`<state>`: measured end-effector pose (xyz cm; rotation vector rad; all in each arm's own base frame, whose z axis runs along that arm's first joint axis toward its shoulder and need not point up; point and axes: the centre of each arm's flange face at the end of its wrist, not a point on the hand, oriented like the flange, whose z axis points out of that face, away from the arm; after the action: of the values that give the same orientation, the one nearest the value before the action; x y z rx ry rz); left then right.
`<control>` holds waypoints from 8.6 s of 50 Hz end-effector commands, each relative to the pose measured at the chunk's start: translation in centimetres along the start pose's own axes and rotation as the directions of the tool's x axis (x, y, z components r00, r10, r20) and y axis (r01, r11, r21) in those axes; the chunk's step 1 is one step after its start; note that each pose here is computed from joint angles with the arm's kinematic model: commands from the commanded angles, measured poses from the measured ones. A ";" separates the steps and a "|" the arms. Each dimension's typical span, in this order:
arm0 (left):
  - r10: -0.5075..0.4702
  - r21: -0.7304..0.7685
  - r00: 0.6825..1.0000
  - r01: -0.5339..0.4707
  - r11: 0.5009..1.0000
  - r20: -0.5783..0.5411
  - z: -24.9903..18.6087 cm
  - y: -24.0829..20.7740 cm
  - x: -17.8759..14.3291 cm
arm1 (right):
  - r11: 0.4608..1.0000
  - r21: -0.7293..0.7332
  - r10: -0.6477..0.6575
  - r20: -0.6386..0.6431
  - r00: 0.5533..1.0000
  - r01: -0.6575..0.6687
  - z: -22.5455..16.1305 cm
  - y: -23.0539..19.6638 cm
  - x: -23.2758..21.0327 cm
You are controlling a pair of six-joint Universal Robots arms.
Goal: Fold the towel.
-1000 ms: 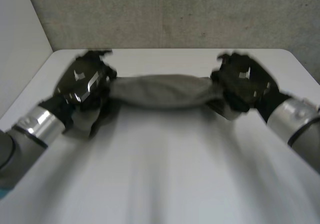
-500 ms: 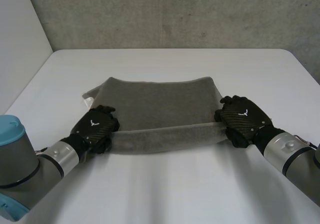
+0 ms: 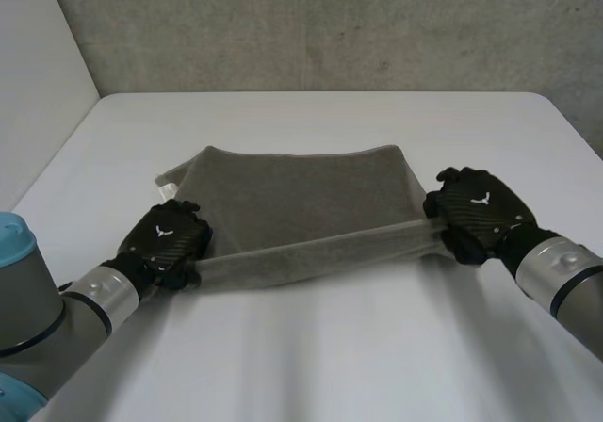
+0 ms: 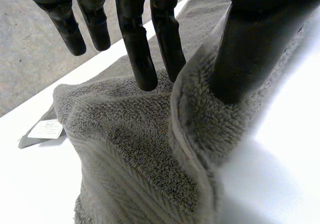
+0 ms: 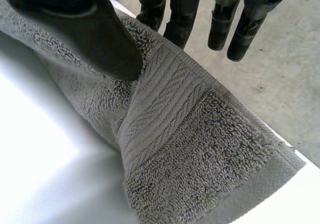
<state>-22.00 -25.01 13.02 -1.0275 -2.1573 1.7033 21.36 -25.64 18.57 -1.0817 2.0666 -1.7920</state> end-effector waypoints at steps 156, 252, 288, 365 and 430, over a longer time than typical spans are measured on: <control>0.142 0.323 0.988 -0.154 0.934 0.061 -6.1 -12.0 -5.6 | 0.985 0.172 0.006 -0.191 0.982 0.027 -7.5 -10.7 9.4; 0.342 0.492 0.933 -0.351 0.797 0.112 11.6 -9.2 -7.4 | 0.991 0.130 0.019 -0.304 0.953 0.022 7.9 -3.3 12.7; 0.082 0.129 0.996 -0.084 0.988 0.017 6.5 -1.0 -3.9 | 0.983 -0.164 0.062 -0.162 0.985 -0.088 3.7 6.7 6.7; -0.007 0.170 0.960 -0.043 0.984 0.281 6.9 -3.6 -11.0 | 0.967 -0.252 -0.016 -0.136 0.991 -0.019 2.9 8.6 7.2; 0.147 0.024 0.986 -0.150 0.988 0.084 8.7 2.1 -3.9 | 0.965 -0.264 -0.039 -0.127 0.991 0.004 0.8 7.9 10.2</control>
<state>-22.88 -34.14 9.61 -1.1521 -2.1481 1.8807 11.44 -32.84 14.30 -1.0791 2.4363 -1.6782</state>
